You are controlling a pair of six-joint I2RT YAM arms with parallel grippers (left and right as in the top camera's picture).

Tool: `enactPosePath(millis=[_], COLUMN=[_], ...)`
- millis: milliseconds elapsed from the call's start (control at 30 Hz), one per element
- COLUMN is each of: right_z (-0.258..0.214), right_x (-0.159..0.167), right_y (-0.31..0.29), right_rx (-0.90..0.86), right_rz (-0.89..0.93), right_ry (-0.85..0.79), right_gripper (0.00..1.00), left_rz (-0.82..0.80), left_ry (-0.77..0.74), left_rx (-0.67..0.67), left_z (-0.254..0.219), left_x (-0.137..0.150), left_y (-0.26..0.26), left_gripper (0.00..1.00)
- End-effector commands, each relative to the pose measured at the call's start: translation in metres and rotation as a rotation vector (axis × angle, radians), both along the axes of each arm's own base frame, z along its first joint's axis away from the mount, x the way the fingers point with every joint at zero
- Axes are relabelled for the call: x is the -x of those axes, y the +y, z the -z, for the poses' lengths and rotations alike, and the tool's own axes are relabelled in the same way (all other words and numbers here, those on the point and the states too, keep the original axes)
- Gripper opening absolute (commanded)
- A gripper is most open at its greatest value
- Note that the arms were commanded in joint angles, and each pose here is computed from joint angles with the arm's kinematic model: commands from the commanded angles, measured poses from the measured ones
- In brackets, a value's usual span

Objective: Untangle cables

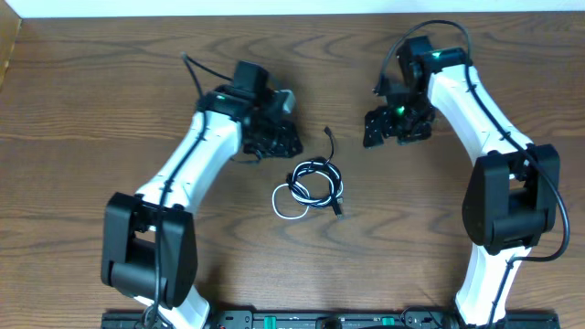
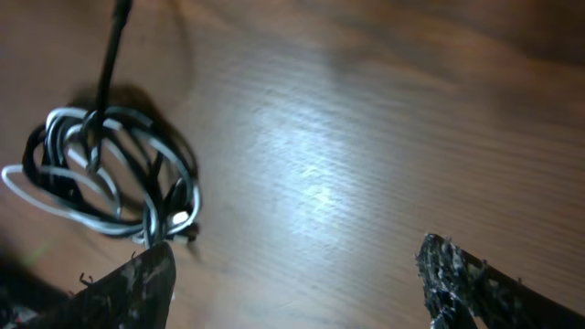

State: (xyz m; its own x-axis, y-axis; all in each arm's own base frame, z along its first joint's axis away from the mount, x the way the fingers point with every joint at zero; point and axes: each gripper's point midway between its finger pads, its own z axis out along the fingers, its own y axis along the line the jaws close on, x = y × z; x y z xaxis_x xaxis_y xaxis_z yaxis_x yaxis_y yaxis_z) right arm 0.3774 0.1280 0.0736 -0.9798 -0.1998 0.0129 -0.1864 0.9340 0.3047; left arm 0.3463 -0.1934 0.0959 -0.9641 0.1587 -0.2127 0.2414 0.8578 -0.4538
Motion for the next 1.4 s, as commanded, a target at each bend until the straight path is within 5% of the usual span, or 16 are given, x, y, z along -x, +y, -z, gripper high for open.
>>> enactPosePath(millis=[0,133,700,1100,1167,1200,1367], right_z=[-0.008,-0.008,-0.008,-0.009,-0.009,-0.009,-0.012], right_x=[-0.012,-0.018,-0.02,-0.015,-0.014,-0.014,-0.014], right_y=[-0.014,-0.022,-0.018,-0.015,-0.015,-0.015,-0.008], right_rx=[0.018,0.015,0.001,-0.021,-0.02,-0.02,-0.064], right_rz=[0.072,0.097,0.094,0.094,0.094,0.094,0.092], right_ry=[-0.032,-0.047,-0.056,-0.032,-0.029,-0.027,-0.022], right_gripper=[0.82,0.83,0.91,0.93,0.93,0.92,0.9], left_rz=[-0.007,0.156,0.478,0.651,0.658,0.659,0.554], left_ry=[-0.088,-0.206,-0.14,-0.102,-0.098,-0.099,-0.095], left_rx=[-0.17,-0.231,-0.121,-0.341,-0.378,-0.383,-0.374], left_z=[0.015,0.026,0.086,0.133,0.139,0.139,0.129], left_x=[-0.012,-0.026,0.002,0.032,0.033,0.033,0.023], left_y=[0.013,0.011,-0.032,-0.031,-0.028,-0.028,-0.028], left_gripper=[0.46,0.51,0.45,0.42,0.27,0.12,0.07])
